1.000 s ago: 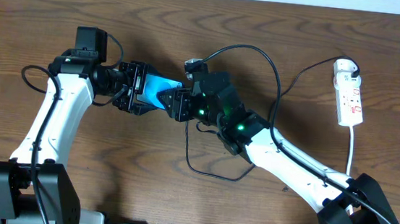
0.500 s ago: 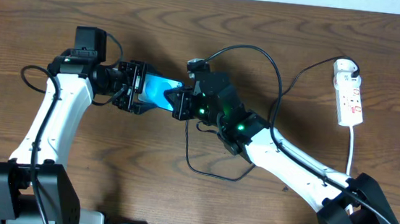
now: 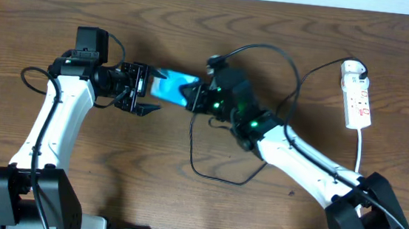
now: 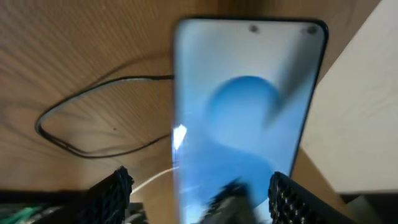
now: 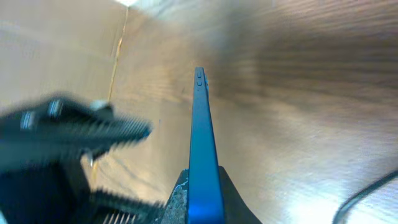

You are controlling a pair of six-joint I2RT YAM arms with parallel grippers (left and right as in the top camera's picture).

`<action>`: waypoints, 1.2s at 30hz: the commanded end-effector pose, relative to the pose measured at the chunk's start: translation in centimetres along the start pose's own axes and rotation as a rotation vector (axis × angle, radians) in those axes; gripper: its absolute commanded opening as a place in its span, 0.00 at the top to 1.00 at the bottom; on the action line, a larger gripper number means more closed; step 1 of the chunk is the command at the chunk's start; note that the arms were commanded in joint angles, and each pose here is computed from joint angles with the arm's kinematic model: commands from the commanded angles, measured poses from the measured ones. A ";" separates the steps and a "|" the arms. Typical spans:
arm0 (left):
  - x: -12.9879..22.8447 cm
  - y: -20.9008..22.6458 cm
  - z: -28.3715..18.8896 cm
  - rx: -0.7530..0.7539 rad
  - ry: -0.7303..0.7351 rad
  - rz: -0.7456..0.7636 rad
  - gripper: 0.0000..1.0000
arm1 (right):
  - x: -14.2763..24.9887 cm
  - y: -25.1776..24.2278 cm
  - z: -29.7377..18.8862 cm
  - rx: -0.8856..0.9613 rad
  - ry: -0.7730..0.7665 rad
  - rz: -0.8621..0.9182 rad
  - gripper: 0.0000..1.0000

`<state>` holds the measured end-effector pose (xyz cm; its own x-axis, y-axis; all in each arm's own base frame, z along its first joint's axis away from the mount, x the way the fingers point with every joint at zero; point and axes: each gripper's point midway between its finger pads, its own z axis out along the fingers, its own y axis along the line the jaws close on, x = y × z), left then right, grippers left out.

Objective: Plug charger to phone and switch on socket

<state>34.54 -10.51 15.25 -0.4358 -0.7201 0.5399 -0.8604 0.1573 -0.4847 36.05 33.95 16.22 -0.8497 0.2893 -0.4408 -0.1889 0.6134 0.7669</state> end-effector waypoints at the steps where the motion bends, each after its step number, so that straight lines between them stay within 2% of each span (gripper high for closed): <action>1: 0.7 -1.5 -0.9 0.048 -0.002 0.194 0.29 | -3.4 0.7 -2.0 -0.040 -0.079 0.117 0.99; 4: 1.5 -2.8 -1.0 0.105 0.036 0.334 0.29 | -5.3 1.0 -2.9 -0.077 -0.120 0.208 0.99; 8: 3.3 -5.5 -1.7 0.240 0.112 0.520 0.29 | -6.6 1.6 -3.3 -0.137 -0.140 0.420 0.99; 12: 4.2 -7.2 -2.3 0.320 0.141 0.605 0.29 | -7.5 2.9 -3.6 -0.209 -0.155 0.559 0.99; 21: 4.1 -8.2 -2.5 0.348 0.124 0.600 0.30 | -8.0 4.7 -4.0 -0.296 -0.141 0.716 0.99; 28: 3.6 -9.6 -2.9 0.388 0.077 0.605 0.42 | -6.6 6.1 -3.5 -0.315 -0.100 0.735 0.99; 33: 2.7 -9.7 -2.8 0.378 0.030 0.581 0.56 | -6.3 6.8 -3.5 -0.336 -0.091 0.750 0.99; 36: 2.3 -9.8 -2.7 0.374 0.005 0.576 0.57 | -6.1 7.0 -3.5 -0.341 -0.081 0.773 0.99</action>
<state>40.62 -12.38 21.79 -0.8135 -0.5553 0.1728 -0.3669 0.2596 -0.8933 38.77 33.82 23.30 -0.7615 0.6110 0.2165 0.2953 0.0297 0.9549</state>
